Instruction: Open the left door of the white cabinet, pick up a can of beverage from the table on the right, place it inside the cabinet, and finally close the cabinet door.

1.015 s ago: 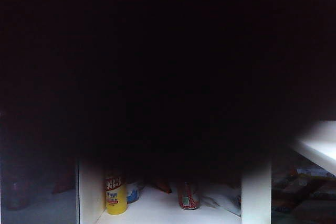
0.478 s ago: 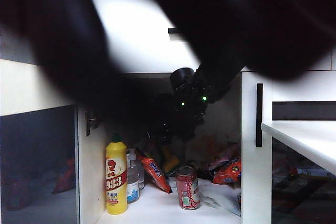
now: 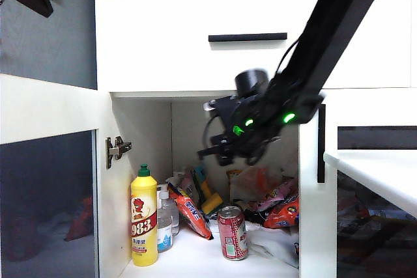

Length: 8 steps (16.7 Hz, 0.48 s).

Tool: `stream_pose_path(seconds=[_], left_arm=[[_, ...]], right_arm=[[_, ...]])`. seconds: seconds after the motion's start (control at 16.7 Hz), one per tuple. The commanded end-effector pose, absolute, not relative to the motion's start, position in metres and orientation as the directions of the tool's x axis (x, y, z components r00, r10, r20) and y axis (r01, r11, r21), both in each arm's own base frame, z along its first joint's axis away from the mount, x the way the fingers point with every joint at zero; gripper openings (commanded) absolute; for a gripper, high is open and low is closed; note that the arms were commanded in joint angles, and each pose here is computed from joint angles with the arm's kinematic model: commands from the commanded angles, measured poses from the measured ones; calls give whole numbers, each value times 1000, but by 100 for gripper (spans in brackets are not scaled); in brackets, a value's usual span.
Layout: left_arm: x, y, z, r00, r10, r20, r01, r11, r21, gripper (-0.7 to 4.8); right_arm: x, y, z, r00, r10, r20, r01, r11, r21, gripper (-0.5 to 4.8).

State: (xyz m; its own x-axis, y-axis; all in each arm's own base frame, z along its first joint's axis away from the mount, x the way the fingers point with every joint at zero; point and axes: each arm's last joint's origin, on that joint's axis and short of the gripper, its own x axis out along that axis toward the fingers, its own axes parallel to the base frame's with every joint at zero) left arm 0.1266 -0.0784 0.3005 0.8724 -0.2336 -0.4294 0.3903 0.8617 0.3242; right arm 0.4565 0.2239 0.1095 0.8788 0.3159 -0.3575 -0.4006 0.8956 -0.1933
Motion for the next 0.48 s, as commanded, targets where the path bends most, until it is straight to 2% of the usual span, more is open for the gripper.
stream_pose_path(seconds=[0.06, 0.3, 0.48], left_arm=[[127, -79, 303, 881, -236, -410, 383, 865, 324, 475], [125, -78, 303, 881, -240, -407, 385, 865, 322, 475], [125, -77, 304, 887, -226, -402, 379, 853, 359, 474]], right_arm=[[411, 201, 145, 879, 314, -357, -399, 897, -192, 147], [313, 152, 215, 889, 319, -329, -393, 899, -191, 148], [226, 109, 284, 933, 342, -114, -358, 917, -175, 147]])
